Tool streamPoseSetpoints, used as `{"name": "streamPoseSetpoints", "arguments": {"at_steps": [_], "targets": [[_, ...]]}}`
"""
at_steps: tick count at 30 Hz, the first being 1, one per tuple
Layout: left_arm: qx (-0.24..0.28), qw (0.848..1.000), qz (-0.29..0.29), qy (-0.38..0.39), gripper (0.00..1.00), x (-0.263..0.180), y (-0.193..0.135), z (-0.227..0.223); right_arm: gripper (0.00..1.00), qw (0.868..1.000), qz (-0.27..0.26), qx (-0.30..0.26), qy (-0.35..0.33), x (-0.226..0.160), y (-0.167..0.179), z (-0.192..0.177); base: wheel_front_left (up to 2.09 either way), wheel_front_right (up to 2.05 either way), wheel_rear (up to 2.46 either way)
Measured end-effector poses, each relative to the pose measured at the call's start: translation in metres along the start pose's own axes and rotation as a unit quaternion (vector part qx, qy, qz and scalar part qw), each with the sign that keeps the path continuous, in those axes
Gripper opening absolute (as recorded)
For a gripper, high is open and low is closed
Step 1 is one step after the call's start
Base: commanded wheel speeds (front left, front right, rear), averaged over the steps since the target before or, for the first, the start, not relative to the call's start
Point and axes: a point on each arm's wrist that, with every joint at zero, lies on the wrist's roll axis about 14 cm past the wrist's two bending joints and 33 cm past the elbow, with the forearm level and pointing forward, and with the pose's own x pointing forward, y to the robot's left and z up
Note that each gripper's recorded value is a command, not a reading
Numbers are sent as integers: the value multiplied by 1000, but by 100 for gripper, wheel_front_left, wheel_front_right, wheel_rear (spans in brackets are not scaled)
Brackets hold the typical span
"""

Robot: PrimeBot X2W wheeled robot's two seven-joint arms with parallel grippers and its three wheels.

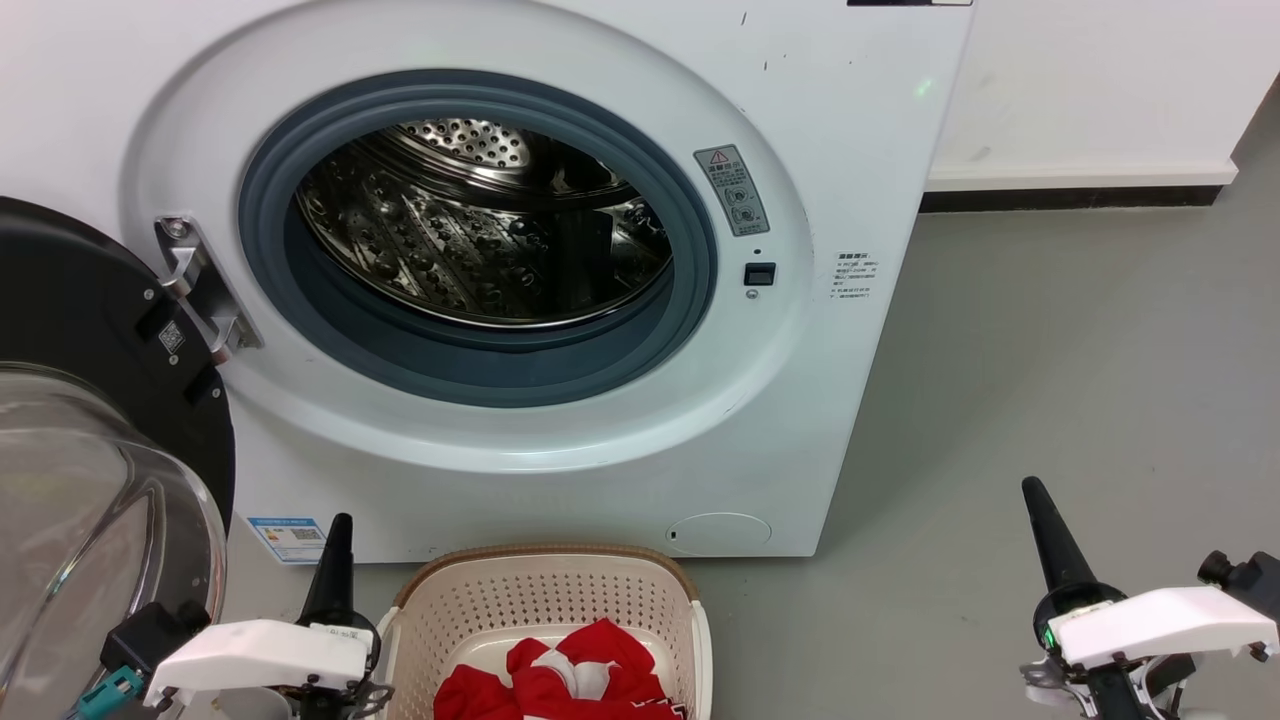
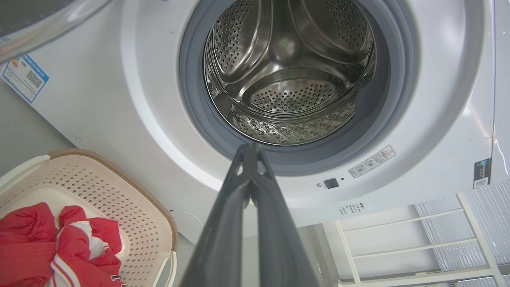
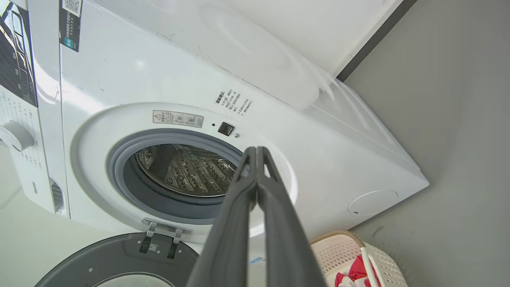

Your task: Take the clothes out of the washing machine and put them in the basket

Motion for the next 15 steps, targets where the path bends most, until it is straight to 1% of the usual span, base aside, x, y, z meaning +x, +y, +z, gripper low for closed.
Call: {"name": "streamPoseSetpoints", "arguments": {"at_steps": [15], "targets": [[-78, 997, -9, 3, 0, 3, -4, 3, 0, 997, -1, 80, -4, 3, -1, 3, 0, 0, 0]]}}
